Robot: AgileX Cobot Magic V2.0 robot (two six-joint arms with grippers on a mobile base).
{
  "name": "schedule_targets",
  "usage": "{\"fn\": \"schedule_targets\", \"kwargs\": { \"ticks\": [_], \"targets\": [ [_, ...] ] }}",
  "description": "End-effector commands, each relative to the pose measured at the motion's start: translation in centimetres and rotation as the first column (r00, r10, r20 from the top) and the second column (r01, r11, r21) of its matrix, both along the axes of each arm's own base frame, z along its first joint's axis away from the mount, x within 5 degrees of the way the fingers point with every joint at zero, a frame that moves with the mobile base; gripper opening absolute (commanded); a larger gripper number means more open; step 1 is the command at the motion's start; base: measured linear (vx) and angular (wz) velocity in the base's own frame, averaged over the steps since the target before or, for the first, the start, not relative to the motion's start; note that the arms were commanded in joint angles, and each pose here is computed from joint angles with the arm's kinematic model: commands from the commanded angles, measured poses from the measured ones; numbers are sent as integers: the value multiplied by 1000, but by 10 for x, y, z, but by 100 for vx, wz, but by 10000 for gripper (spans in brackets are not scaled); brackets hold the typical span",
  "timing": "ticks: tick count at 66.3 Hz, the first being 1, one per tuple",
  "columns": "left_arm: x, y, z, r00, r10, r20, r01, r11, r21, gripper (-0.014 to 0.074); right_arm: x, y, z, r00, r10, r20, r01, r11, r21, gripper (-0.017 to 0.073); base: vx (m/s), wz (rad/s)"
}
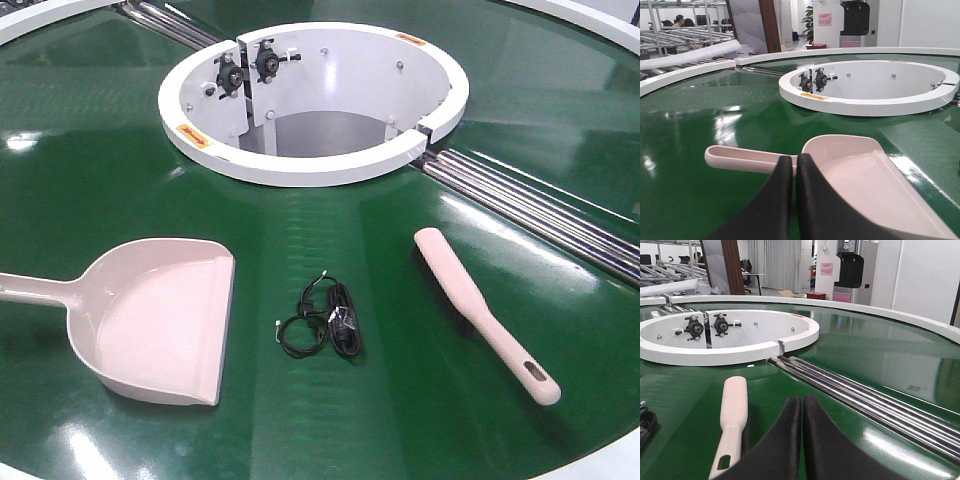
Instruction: Clean and inspect green conveyor with broom and dustpan
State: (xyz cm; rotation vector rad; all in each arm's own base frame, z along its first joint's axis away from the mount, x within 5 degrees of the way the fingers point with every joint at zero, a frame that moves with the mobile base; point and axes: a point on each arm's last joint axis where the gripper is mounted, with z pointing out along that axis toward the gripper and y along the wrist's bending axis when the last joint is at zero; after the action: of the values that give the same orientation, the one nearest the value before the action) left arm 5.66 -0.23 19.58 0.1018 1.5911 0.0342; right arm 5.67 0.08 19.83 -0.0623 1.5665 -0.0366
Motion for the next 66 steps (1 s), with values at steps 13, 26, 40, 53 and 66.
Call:
{"fn": "schedule_targets", "kwargs": {
  "ticks": [13, 26, 40, 53, 66],
  "targets": [
    [-1, 0, 5, 997, 0, 83, 0, 1000, -7, -6, -1, 0, 6, 997, -3, 82, 4, 1000, -11, -8, 0, 0],
    [-1, 0, 5, 997, 0, 83, 0, 1000, -7, -6, -1, 0, 6, 997, -3, 82, 4, 1000, -11, -8, 0, 0],
    [-1, 0, 5, 997, 0, 83, 0, 1000, -7, -6, -1, 0, 6, 997, -3, 82, 4, 1000, -11, -8, 0, 0],
    [-1, 0, 5, 997, 0, 83, 0, 1000, -7, -6, -1, 0, 6, 997, -3, 82, 4, 1000, -11, -8, 0, 0],
    [-1, 0, 6, 996, 0, 91, 1, 1000, -7, -6, -1, 0, 6, 997, -3, 82, 4, 1000, -11, -8, 0, 0]
  ]
}}
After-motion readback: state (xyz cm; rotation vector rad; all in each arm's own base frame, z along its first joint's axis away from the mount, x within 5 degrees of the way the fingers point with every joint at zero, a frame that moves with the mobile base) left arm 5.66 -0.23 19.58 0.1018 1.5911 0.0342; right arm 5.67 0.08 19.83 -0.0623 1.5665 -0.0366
